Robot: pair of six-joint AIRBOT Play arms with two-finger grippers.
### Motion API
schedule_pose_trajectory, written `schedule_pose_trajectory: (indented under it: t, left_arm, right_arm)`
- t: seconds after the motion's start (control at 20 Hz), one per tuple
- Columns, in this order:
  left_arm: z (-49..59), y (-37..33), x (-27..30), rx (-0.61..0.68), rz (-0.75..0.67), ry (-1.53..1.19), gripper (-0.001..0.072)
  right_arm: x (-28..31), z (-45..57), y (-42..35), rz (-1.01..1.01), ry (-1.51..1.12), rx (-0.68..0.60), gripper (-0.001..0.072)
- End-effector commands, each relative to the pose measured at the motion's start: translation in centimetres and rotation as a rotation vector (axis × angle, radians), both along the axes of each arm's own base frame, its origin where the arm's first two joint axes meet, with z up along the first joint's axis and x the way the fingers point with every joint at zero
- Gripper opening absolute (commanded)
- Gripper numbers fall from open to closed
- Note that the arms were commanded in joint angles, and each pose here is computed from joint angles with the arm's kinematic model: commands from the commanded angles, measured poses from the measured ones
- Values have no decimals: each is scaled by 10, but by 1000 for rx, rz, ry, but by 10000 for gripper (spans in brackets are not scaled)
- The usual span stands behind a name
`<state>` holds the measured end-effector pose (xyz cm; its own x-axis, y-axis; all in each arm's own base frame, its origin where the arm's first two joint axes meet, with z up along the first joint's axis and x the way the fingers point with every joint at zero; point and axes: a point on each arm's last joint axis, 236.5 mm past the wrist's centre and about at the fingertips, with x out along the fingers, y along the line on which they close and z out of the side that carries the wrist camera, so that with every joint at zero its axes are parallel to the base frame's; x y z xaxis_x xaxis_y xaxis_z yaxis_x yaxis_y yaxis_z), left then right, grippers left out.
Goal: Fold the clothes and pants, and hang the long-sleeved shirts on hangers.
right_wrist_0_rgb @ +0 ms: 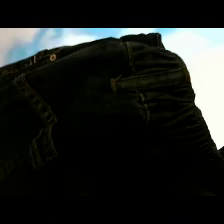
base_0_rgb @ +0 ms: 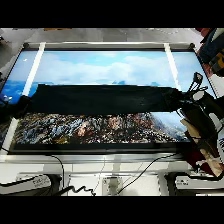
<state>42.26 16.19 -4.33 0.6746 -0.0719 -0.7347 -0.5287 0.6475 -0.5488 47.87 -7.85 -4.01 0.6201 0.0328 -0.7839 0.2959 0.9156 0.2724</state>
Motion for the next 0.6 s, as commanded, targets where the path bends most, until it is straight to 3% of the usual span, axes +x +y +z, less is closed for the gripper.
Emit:
schedule_pose_trajectory:
  t: [0.0,0.15,0.5,0.55]
  left_arm:
    - [-35,-4,-8,-107,79,36,717]
    - [-56,9,1,-132,167,32,716]
    - [-52,28,61,2,97,-34,702]
    - [-50,24,73,22,63,-47,669]
  right_arm:
    - [-5,-3,3,33,26,-6,487]
    - [-6,-4,4,35,29,-5,487]
    - [2,13,21,85,30,6,487]
    - [5,18,28,103,23,5,487]
